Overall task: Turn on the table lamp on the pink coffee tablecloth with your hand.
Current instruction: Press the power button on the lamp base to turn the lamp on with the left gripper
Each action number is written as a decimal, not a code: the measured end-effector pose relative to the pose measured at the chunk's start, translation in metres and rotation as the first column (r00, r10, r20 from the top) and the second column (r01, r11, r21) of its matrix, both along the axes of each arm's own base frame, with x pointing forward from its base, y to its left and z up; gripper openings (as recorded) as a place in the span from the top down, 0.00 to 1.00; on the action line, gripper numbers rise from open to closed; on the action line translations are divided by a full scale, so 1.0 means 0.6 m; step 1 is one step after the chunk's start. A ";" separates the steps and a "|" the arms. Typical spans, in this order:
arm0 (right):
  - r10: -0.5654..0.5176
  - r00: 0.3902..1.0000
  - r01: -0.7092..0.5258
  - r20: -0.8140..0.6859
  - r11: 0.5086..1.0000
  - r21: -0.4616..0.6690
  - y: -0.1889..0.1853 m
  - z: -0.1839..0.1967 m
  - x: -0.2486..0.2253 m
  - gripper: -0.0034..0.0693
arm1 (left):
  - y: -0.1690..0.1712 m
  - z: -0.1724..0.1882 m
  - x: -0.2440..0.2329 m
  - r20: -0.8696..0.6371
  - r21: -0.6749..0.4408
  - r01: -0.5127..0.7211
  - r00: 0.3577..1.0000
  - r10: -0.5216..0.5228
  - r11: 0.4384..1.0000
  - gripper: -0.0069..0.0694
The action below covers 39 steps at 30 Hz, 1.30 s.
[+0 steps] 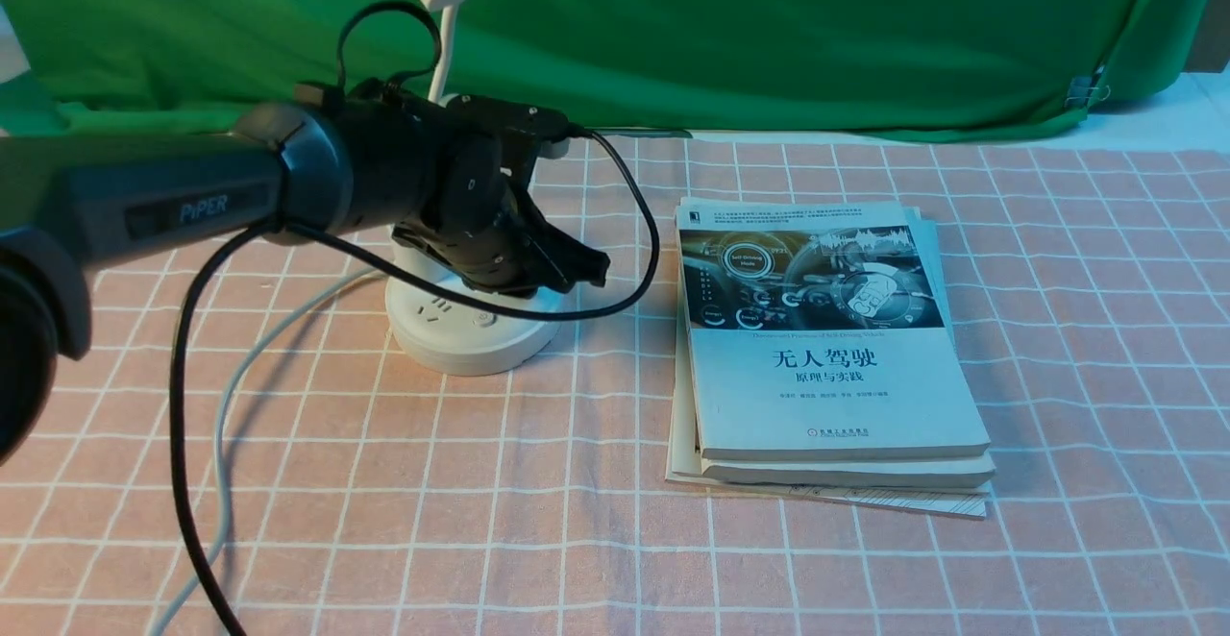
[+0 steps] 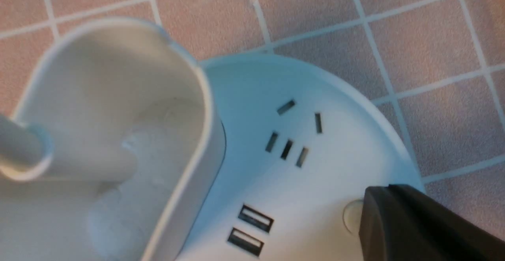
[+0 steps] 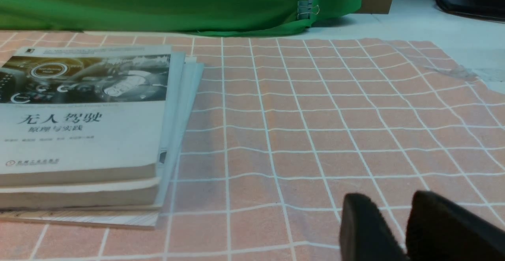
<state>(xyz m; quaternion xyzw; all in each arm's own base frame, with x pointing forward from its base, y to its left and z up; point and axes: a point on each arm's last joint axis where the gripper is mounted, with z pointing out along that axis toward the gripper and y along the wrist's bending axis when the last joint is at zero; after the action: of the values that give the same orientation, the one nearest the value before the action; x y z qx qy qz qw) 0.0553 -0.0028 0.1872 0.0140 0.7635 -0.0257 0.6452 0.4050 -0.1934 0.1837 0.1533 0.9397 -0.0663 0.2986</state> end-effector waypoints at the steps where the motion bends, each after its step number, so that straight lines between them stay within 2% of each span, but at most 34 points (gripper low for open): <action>1: 0.000 1.000 0.000 0.000 1.000 0.000 0.000 0.000 0.000 0.63 | 0.000 0.001 0.001 0.008 -0.002 0.002 1.000 -0.002 1.000 0.91; 17: 0.000 1.000 0.000 0.000 1.000 0.001 0.000 0.000 0.000 0.63 | -0.006 -0.025 0.012 0.008 -0.019 -0.018 1.000 0.018 1.000 0.91; 29: 0.000 1.000 0.000 0.000 1.000 0.001 0.000 0.000 0.000 0.63 | 0.003 0.009 0.003 0.028 0.016 -0.004 1.000 0.004 1.000 0.91; 39: 0.000 1.000 0.000 0.000 1.000 0.000 0.000 0.000 0.000 0.63 | 0.003 -0.025 -0.003 -0.001 -0.014 -0.020 1.000 0.020 1.000 0.91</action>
<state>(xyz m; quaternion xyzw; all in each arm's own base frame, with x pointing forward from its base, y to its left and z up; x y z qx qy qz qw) 0.0553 -0.0028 0.1872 0.0139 0.7635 -0.0259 0.6451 0.4034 -0.1916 0.1688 0.1418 0.9407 -0.0698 0.3001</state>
